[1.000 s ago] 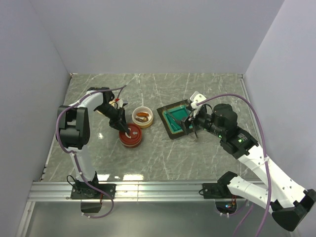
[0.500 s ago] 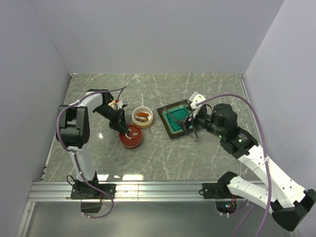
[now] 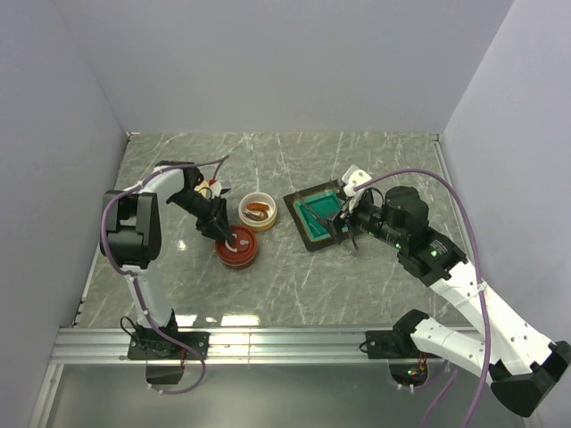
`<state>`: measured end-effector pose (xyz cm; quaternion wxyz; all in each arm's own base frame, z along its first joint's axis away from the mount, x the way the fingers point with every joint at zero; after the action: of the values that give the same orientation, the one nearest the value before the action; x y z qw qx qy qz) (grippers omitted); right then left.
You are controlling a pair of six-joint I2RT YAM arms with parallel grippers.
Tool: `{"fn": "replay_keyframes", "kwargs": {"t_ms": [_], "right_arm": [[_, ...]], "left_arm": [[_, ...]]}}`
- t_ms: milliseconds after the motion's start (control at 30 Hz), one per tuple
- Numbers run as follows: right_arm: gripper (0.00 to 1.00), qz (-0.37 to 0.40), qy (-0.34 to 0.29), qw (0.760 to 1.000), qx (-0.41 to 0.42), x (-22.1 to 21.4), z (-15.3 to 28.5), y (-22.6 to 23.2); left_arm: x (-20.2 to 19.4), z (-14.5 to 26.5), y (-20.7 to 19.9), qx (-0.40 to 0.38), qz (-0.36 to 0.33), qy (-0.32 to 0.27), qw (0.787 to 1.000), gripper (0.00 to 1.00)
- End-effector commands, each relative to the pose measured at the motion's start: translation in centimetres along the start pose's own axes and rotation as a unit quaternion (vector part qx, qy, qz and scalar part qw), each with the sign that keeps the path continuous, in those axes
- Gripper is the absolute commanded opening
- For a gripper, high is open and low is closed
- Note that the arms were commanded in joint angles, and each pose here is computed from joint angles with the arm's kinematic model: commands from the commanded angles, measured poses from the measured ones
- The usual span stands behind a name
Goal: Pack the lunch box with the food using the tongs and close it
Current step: Put the lid back on the lunch box
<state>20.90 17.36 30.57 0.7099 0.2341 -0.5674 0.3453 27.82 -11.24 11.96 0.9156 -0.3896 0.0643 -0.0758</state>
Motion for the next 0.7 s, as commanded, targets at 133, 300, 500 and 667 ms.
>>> {"fn": "replay_keyframes", "kwargs": {"t_ms": [133, 300, 500, 667], "right_arm": [[0.82, 0.007, -0.038, 0.999, 0.004, 2.9, 0.5, -0.1], [0.82, 0.009, -0.04, 0.999, 0.004, 3.1, 0.6, -0.1], [0.82, 0.012, -0.04, 0.999, 0.005, 3.1, 0.6, -0.1], [0.82, 0.016, -0.037, 0.999, 0.006, 2.8, 0.6, 0.0]], "left_arm": [[0.0, 3.0, -2.5, 0.022, -0.08, -0.05, 0.995, 0.37], [-0.2, 4.2, -2.5, 0.078, -0.084, -0.073, 0.991, 0.42], [-0.4, 7.0, -4.4, 0.123, -0.15, -0.142, 0.971, 0.39], [0.3, 7.3, -7.6, 0.19, -0.284, -0.157, 0.927, 0.41]]}}
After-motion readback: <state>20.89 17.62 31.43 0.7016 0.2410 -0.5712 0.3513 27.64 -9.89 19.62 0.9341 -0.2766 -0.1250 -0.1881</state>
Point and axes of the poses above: each gripper's point midway between its finger pads, its own z axis back along the fingers, its own y axis along the line the jaws close on, x = y × z, the point moved 5 cm from there along z, back along the fingers, and after that the axes turned 6 degrees about -z, right-handed, at the moved point
